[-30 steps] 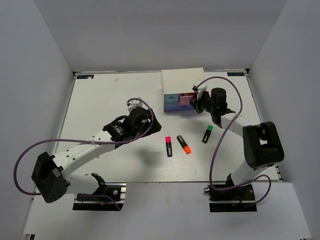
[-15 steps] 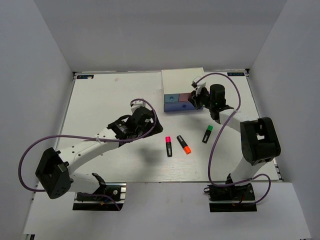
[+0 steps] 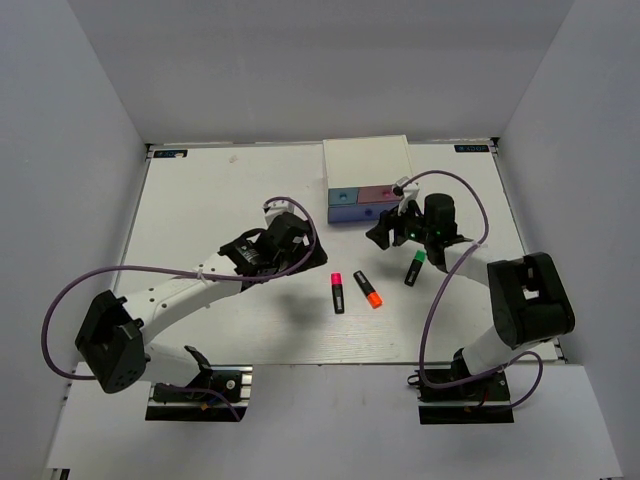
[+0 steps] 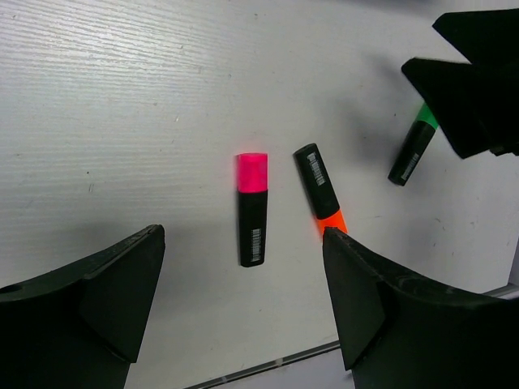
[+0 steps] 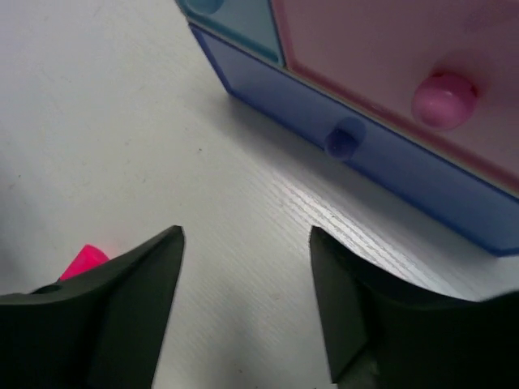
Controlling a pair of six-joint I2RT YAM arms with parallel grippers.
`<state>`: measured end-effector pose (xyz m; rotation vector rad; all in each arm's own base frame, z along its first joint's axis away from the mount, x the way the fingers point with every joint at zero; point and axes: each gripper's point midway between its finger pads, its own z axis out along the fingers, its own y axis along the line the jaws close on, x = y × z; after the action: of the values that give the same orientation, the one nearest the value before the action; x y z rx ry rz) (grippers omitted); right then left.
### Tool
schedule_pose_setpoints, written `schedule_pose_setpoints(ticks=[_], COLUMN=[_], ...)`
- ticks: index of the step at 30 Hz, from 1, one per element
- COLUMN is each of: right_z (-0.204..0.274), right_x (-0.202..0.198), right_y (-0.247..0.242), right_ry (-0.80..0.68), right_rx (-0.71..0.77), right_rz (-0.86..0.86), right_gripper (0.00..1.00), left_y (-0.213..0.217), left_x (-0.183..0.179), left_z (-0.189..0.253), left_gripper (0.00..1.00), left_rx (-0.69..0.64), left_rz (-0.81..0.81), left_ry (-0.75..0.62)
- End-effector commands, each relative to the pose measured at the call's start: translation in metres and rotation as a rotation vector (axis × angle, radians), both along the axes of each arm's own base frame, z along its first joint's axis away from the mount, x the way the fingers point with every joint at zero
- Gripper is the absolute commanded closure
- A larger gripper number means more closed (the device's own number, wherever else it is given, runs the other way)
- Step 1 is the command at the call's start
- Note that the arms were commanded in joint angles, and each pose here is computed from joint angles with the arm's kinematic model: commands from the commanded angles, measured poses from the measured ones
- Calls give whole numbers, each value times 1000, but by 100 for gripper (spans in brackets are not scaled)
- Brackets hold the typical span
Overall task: Sort the stationery into containers
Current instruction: Open the drawer in the storage box.
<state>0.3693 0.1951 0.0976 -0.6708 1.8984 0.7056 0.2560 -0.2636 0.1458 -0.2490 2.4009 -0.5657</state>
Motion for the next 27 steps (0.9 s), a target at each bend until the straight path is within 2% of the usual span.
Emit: schedule_pose_setpoints(ticks=[1,3,5,13,16,20,23,27], right_z=[7,6,-2,-19,-21,-19,-18,-23], right_x=[21,26,33,43,45,49,51,53], right_y=[-6,-5,-8,-7,-6,-2,1,-1], right_ry=[39,70,135,238,245,287,299,318], right_rx=[92,119,160,239,280,347,371,382], right_rz=[-167,-207,-283,-383,-410,-436,-448,-482], right_gripper=[35,46,53,53,47,45,54,54], left_y=[-5,-4,-4,-5,-8,-12,-13,-13], left_x=[5,4,4,6,7,8,6,6], left_z=[19,17,17,8,2,-6,-6,-10], left_gripper=[11,11,11,11,11,11,11,10], left_rx=[-31,-24,-24,0,14,26,21,33], left_rz=[-6,-6,-6,-6,-19,-25,-33,-39], left_ry=[-34,-28,-28,-5,8,29,35,38])
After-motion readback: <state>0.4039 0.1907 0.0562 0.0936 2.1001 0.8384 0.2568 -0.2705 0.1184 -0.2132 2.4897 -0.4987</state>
